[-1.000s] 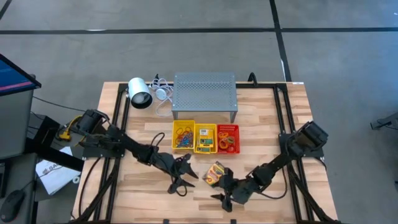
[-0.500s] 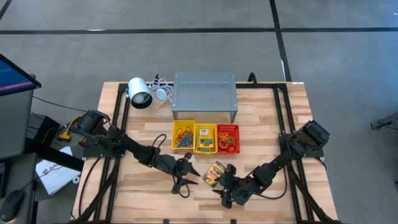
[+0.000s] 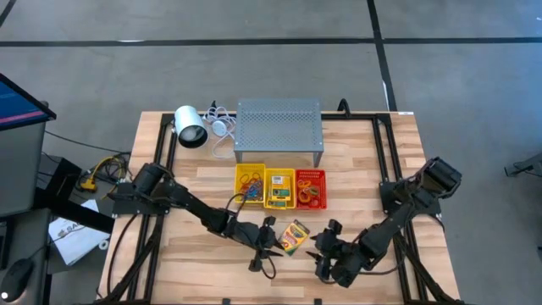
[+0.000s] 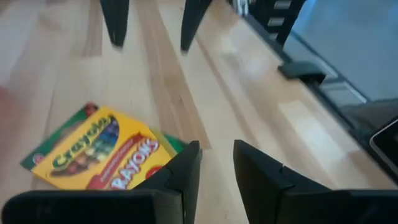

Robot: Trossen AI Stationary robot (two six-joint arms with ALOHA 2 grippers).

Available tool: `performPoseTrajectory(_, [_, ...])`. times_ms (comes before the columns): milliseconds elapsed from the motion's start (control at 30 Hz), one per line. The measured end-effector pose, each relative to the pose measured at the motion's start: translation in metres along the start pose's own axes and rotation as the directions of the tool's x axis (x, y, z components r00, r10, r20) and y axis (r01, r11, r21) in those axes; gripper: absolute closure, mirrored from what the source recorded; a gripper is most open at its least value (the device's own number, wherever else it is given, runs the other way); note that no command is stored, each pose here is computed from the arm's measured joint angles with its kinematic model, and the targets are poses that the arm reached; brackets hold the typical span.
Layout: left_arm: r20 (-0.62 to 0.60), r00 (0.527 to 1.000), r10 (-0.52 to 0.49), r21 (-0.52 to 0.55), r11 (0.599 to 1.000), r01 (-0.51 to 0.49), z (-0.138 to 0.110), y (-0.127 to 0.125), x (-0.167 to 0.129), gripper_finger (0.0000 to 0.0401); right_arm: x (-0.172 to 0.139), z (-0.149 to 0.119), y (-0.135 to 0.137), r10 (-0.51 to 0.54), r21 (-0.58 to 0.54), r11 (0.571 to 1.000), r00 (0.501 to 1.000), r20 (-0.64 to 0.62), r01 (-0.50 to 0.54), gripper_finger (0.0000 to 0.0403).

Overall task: Pick & Place Office Desk Supplies
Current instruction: Put the crayon box into the right yellow basket

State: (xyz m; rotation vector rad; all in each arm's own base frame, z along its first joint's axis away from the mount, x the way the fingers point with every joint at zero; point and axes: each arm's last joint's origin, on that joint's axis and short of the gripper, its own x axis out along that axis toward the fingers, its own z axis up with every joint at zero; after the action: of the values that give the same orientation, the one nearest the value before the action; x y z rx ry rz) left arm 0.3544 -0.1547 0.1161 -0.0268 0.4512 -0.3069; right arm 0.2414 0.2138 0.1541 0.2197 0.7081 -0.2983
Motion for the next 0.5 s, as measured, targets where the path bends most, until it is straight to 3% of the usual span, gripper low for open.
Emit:
performPoseTrajectory(333, [-0.061, 0.998, 0.013, 0.001, 1.0, -0.013, -0.0009, 0.0014, 0.0067, 0.0316, -0.0004, -0.0033, -0.0002, -0.014, -0.003, 1.0, 1.0, -0.001, 0.014, 0.0177])
performPoseTrajectory(500, [-0.058, 0.998, 0.012, 0.004, 1.0, -0.012, -0.0006, 0.0014, 0.0068, 0.0367, -0.0005, -0.0035, -0.0005, -0.017, -0.009, 1.0, 1.0, -0.003, 0.017, 0.0177])
